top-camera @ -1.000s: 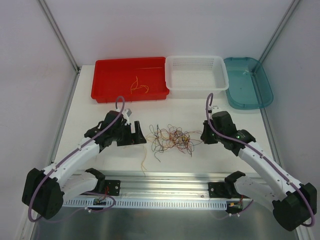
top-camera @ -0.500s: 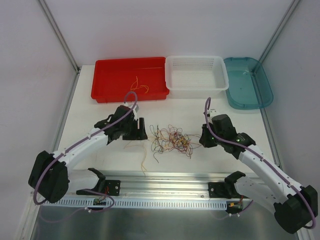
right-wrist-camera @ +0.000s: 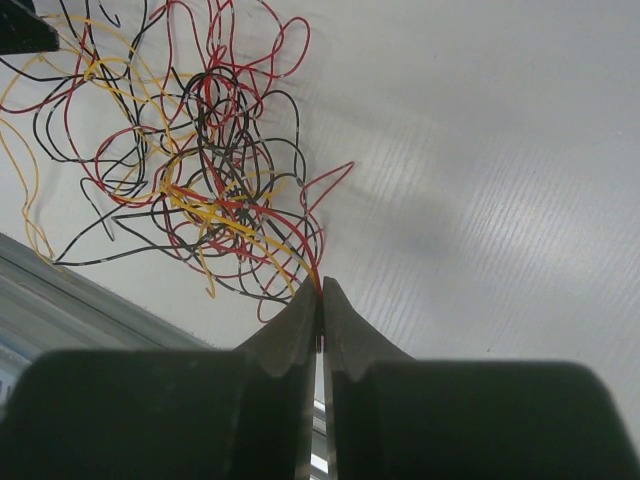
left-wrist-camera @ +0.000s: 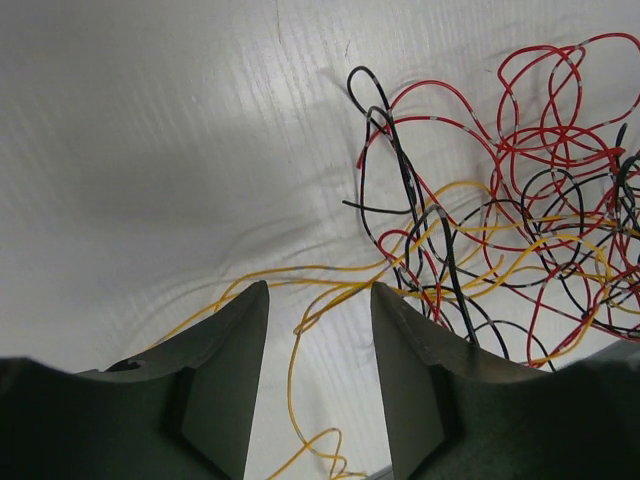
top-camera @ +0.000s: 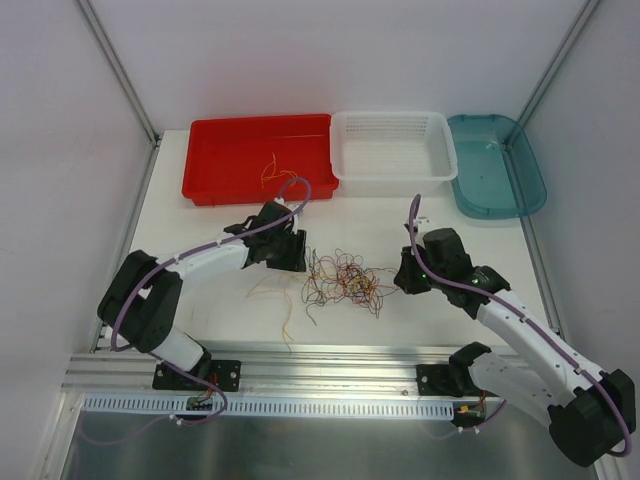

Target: Untangle the cables

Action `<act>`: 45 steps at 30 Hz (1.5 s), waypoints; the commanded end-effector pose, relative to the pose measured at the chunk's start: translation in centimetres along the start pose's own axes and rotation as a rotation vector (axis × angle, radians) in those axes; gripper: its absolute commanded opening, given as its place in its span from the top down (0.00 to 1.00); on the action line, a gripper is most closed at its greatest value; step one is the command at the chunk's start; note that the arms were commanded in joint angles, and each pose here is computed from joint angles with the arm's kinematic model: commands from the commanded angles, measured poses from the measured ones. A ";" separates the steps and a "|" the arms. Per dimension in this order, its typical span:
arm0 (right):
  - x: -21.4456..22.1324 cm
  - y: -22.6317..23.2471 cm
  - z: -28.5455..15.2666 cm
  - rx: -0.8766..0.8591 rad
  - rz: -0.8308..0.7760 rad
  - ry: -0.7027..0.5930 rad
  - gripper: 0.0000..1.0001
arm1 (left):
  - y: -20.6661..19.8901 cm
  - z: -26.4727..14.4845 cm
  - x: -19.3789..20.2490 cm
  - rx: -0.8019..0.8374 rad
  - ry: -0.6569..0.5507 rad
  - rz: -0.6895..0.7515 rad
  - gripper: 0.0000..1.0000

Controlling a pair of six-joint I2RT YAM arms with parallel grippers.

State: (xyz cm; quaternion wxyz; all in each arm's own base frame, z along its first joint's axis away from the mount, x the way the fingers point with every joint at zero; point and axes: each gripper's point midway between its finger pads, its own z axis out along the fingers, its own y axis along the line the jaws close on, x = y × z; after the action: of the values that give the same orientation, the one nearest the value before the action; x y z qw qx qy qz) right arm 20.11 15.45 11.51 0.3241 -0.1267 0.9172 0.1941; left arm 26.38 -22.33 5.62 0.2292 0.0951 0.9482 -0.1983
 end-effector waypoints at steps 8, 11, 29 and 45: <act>-0.8 0.3 0.4 -0.010 -0.008 -0.025 0.97 | -1.2 0.8 -2.4 0.025 -0.056 0.078 1.00; -0.7 -0.8 0.3 0.059 0.016 -0.028 0.99 | -0.1 -1.2 -3.6 -0.050 -0.129 0.068 1.00; -2.7 -7.9 -7.1 0.433 0.216 -0.107 0.99 | 11.7 -23.2 -8.1 -0.484 -0.543 -0.293 1.00; -0.8 -5.3 -3.2 0.257 0.184 0.026 0.51 | 1.2 -13.9 -3.2 -0.025 -0.278 -0.200 0.83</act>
State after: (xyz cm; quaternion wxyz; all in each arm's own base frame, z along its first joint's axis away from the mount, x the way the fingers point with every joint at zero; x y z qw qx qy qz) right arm 21.00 9.36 12.78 0.3040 0.0059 0.9470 0.1038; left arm 24.66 -13.32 19.62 0.3616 -0.0416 0.9119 -0.1896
